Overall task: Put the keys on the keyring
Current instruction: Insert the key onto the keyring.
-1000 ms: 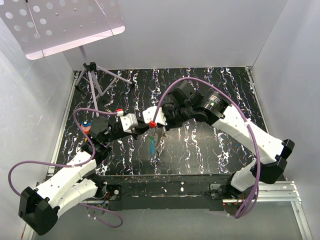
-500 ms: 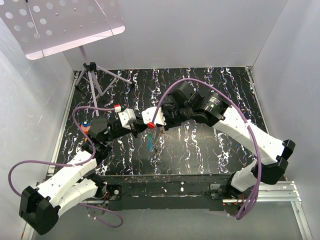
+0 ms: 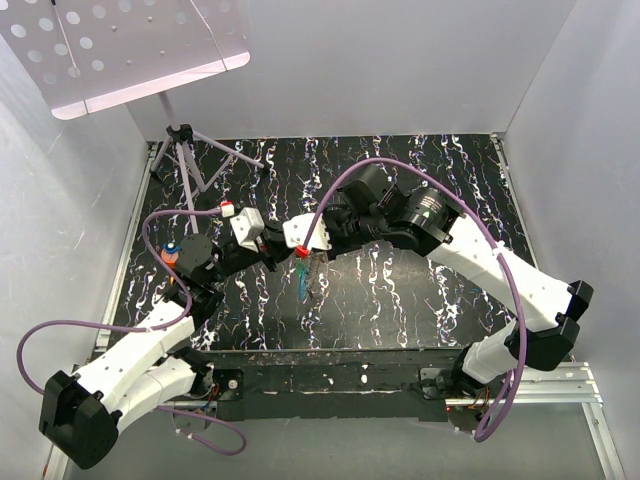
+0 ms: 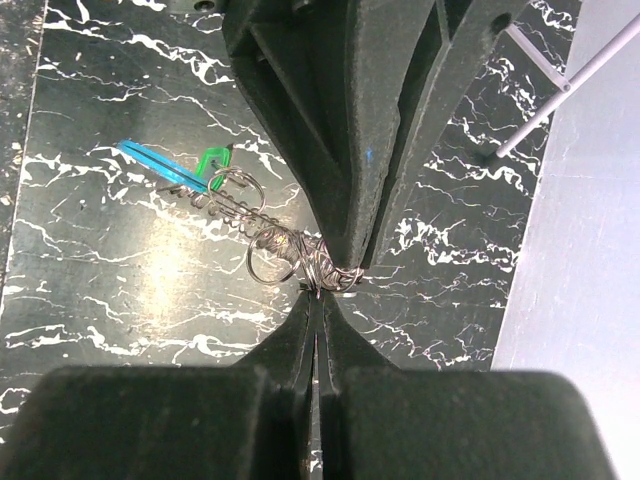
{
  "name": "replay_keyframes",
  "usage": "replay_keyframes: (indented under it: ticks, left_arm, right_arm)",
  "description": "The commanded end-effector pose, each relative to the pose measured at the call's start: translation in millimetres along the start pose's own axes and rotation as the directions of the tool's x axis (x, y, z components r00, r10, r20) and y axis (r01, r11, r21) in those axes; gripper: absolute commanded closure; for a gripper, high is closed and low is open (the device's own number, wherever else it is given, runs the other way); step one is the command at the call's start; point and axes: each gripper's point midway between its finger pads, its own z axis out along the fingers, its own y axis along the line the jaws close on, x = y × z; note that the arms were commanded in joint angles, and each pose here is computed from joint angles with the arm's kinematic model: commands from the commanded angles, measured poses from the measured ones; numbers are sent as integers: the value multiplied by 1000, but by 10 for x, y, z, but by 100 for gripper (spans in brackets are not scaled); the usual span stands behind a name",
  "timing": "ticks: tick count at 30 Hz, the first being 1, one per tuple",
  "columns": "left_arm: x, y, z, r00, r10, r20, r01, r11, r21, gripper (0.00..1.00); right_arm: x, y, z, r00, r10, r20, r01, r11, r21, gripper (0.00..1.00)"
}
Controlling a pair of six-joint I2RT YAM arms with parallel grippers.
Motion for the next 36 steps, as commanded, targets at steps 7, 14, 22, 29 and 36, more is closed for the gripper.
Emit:
replay_keyframes:
  ticks: [7, 14, 22, 29, 36]
  left_arm:
    - [-503, 194, -14, 974, -50, 222, 78, 990, -118, 100]
    - [-549, 223, -44, 949, -122, 292, 165, 978, -127, 100]
    - [-485, 186, -41, 949, -136, 286, 172, 980, -105, 100]
    - [-381, 123, -42, 962, -106, 252, 129, 989, -76, 100]
    - [-338, 98, -41, 970, -88, 228, 105, 992, -65, 100]
  right_arm:
    - [-95, 38, 6, 999, -43, 34, 42, 999, 11, 99]
    - [-116, -6, -15, 999, -32, 43, 31, 999, 40, 99]
    - [-179, -42, -44, 997, -10, 70, 6, 998, 60, 99]
    - [-228, -31, -111, 996, 11, 94, -17, 998, 57, 84]
    - [-250, -52, -220, 993, 25, 113, -33, 997, 71, 71]
